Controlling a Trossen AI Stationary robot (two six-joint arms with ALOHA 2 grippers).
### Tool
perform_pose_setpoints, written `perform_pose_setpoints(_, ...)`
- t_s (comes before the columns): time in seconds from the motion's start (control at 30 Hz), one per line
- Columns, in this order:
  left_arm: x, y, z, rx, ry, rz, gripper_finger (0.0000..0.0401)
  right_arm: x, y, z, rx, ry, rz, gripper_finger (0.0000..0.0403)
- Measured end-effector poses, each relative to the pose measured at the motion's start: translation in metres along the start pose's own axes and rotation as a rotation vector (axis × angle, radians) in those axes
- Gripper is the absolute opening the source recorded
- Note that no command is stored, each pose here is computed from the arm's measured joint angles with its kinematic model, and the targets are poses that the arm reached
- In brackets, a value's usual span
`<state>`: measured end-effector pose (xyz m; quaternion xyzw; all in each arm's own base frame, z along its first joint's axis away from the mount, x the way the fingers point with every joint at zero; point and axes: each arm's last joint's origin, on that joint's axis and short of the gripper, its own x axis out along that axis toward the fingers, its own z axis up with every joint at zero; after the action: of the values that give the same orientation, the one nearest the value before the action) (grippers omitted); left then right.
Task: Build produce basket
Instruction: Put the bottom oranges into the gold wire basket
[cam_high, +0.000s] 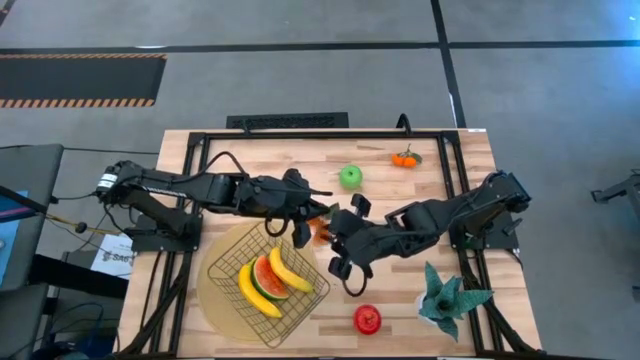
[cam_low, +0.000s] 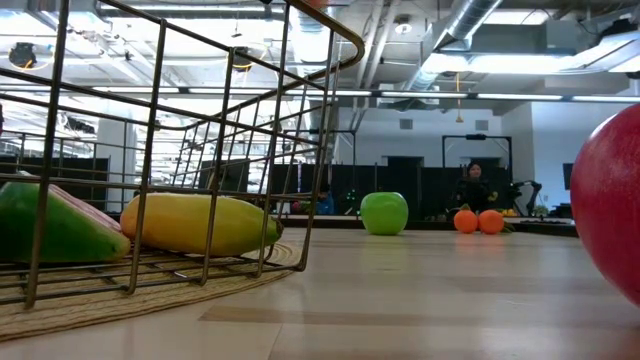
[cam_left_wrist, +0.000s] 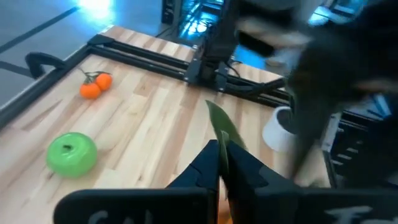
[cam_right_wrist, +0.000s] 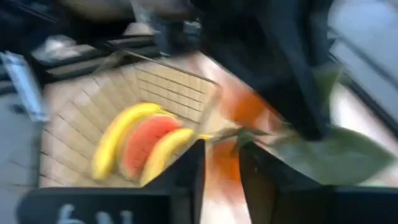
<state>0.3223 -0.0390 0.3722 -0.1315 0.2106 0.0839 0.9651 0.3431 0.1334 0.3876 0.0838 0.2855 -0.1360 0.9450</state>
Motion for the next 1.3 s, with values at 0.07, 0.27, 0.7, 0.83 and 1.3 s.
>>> perform_pose_setpoints(0.07,0.000,0.001,0.000,0.000,0.000,0.009,0.0000,-0.009,0.003,0.011,0.010,-0.017,0.069,0.0143)
perform_pose_setpoints(0.27,0.000,0.001,0.000,0.001,0.006,0.008,0.0000,-0.029,0.008,0.026,-0.001,-0.042,0.183,0.0203)
perform_pose_setpoints(0.7,-0.017,-0.036,-0.027,-0.025,0.184,-0.148,0.0000,-0.065,-0.026,-0.011,0.081,0.420,-0.130,0.0207)
perform_pose_setpoints(0.83,-0.028,-0.059,-0.040,-0.069,0.235,-0.195,0.0000,-0.064,-0.026,-0.017,0.085,0.452,-0.166,0.0197)
perform_pose_setpoints(1.3,-0.058,-0.108,-0.078,-0.198,0.257,-0.127,0.0000,-0.048,-0.046,-0.011,0.000,0.465,-0.230,0.0169)
